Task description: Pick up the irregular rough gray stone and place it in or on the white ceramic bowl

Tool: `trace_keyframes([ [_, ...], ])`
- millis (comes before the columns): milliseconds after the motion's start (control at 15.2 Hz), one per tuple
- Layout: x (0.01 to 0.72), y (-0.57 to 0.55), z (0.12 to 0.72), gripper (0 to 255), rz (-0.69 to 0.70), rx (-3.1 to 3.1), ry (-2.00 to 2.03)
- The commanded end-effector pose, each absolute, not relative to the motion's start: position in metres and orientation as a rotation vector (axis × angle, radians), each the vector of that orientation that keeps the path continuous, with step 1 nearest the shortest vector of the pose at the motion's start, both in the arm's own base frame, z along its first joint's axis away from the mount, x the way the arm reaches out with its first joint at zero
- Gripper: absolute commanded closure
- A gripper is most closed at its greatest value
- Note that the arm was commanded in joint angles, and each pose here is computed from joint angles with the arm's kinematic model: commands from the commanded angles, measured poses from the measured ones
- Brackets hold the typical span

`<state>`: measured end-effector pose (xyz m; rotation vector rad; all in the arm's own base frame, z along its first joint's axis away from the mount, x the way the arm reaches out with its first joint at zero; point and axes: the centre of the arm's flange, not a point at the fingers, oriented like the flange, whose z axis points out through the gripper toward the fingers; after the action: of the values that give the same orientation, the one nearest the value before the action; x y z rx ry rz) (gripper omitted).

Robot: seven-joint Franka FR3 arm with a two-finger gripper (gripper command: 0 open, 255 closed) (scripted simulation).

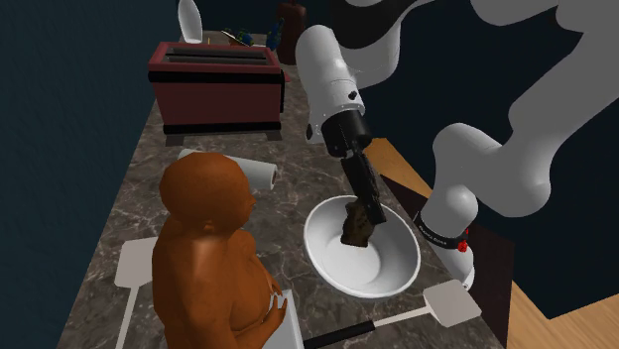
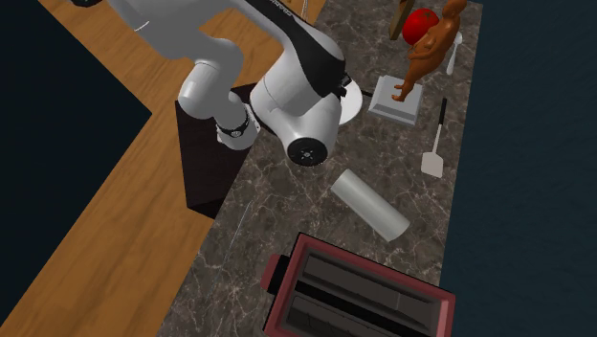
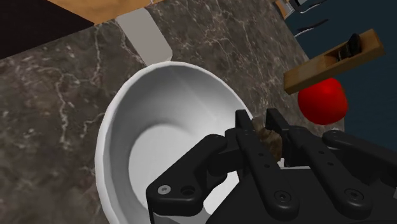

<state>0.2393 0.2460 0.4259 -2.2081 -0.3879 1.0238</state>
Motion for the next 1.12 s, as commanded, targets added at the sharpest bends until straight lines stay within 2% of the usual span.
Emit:
trace_keyframes([
  [0, 0.24, 0.246, 0.416, 255, 1.023, -2.208, -0.388],
  [660, 0.24, 0.246, 0.404, 255, 1.023, -2.208, -0.388],
  [726, 0.24, 0.246, 0.404, 0, 1.023, -2.208, -0.388],
  [1056, 0.24, 0.246, 0.404, 0, 1.023, -2.208, -0.388],
])
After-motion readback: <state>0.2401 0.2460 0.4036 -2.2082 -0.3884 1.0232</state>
